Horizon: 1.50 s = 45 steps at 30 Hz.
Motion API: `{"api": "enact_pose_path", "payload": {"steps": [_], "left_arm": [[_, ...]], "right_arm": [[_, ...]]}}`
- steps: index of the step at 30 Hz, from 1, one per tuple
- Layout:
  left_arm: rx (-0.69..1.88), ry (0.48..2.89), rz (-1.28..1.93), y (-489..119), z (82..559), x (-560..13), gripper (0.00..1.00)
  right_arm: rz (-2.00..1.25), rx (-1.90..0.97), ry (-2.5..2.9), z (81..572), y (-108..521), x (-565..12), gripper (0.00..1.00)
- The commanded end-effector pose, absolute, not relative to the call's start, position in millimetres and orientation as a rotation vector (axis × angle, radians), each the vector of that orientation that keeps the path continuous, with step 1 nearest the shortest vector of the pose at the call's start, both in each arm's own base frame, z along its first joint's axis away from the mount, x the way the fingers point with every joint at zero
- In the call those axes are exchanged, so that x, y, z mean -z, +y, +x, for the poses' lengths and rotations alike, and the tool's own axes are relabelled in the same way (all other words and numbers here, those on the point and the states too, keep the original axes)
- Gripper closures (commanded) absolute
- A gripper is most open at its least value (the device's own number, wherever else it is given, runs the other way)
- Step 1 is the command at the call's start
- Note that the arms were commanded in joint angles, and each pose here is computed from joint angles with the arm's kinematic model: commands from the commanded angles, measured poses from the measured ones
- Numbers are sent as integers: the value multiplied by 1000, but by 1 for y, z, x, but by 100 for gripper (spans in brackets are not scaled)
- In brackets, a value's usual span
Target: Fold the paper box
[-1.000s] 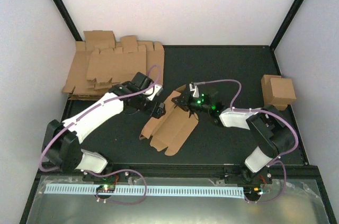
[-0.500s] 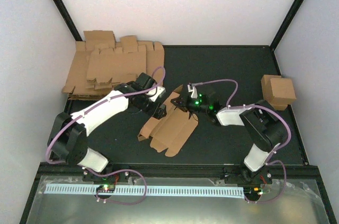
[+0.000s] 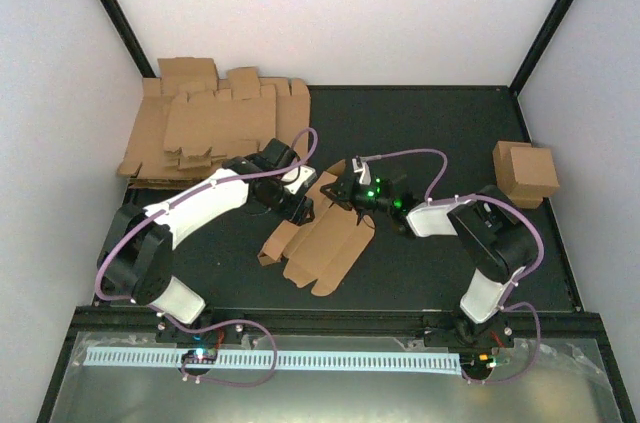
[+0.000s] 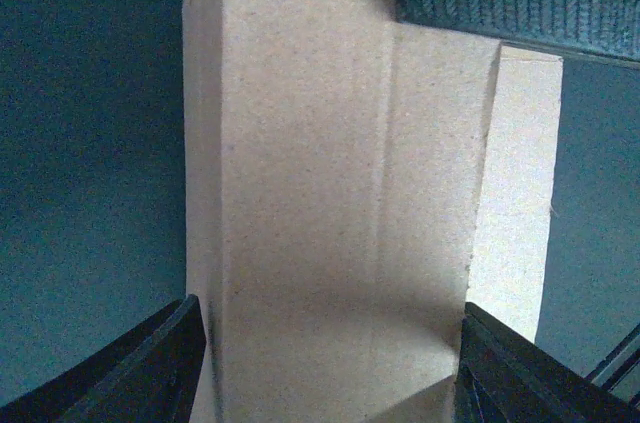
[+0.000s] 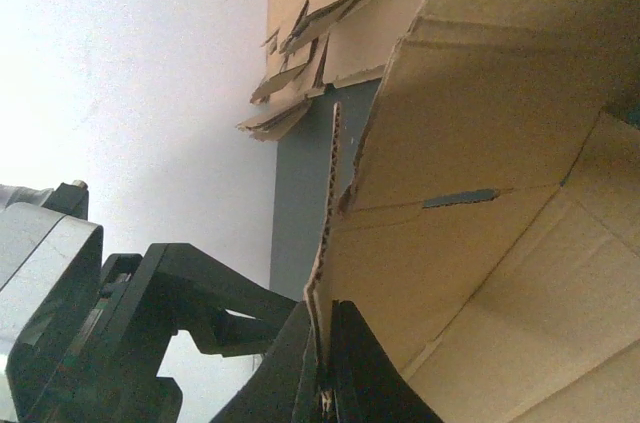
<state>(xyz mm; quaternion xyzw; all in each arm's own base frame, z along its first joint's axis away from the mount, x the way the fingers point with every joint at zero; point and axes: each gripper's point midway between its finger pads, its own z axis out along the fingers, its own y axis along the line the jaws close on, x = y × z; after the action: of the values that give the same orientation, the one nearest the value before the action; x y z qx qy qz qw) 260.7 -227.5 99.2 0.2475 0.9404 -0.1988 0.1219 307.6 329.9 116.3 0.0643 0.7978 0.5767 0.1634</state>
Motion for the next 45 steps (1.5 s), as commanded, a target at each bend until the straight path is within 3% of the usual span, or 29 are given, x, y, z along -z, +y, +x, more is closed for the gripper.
{"api": "enact_pose_path", "payload": {"steps": [1,6,11,22,35,41,45], "left_arm": [[611,2727,732,-232,265,-100,35],[604,2734,732,-231,264,-98,42],[595,2738,733,-230,263,-98,46],[542,2742,738,-226,261,-103,47],[397,2729,817,-224,261,-115,47],[364,2710,896,-233,255,-116,46],[307,2711,906,-232,254,-114,47]], "right_arm": [[140,-1640,2247,308,332,-117,95],[149,-1632,2249,306,330,-113,90],[153,-1616,2251,305,326,-111,76],[86,-1482,2260,297,309,-118,66],[-58,-1008,2283,286,243,-126,65],[-175,-983,2266,288,247,-142,66],[-266,-1052,2278,292,267,-154,75]]}}
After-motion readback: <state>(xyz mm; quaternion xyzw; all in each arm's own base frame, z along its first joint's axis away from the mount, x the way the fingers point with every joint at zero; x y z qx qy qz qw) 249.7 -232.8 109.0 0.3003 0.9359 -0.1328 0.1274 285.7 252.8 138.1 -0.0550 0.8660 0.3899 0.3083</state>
